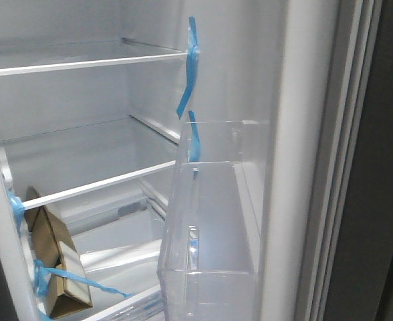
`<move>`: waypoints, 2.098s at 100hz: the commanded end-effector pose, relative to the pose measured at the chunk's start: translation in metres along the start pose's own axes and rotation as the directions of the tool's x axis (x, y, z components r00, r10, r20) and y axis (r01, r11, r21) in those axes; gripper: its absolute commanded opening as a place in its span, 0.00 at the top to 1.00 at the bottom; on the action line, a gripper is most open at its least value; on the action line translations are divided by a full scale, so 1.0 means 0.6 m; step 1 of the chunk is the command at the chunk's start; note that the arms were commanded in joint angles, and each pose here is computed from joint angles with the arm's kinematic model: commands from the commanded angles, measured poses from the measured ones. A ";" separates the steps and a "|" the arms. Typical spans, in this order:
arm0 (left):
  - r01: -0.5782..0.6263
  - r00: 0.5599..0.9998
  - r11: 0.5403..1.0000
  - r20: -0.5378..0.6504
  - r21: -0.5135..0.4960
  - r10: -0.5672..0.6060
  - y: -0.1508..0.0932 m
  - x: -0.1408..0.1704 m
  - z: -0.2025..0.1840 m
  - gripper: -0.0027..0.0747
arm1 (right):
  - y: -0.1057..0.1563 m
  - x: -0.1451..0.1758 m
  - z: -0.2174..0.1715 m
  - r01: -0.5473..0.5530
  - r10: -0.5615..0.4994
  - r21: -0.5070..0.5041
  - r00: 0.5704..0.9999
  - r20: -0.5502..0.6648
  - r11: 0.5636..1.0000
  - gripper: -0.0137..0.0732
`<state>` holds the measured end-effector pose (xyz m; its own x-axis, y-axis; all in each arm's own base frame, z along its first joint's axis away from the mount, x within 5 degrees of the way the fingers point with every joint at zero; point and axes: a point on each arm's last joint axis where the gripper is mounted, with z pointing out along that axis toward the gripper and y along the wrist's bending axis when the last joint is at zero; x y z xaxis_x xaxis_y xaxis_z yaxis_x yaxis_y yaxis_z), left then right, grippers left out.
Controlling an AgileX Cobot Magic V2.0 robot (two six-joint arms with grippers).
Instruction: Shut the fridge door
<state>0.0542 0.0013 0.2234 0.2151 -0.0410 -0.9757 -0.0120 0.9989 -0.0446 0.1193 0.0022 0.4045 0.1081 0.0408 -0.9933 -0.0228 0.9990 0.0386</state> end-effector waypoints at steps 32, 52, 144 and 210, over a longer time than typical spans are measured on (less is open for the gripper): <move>0.010 0.999 1.000 0.048 0.008 -0.010 0.000 0.008 -0.002 0.99 | 0.003 -0.035 0.052 -0.090 0.090 -0.016 0.995 0.034 0.996 0.90; 0.010 0.999 1.000 0.048 0.008 -0.010 0.000 0.008 -0.002 0.99 | 0.001 -0.038 0.061 -0.211 0.211 -0.018 0.975 0.074 0.977 0.90; 0.010 0.999 1.000 0.048 0.008 -0.010 0.000 0.008 -0.002 0.99 | -0.014 0.034 0.155 -0.882 0.889 0.143 0.457 0.017 0.450 0.90; 0.010 0.999 1.000 0.048 0.008 -0.010 0.000 0.008 -0.002 0.99 | 0.049 0.028 0.211 -0.985 0.930 0.088 0.110 -0.351 0.149 0.90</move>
<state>0.0542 0.0013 0.2234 0.2151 -0.0410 -0.9757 -0.0120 0.9989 -0.0446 0.2457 0.0286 0.3864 -0.2913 0.9440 -0.1552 0.0298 0.1711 0.9848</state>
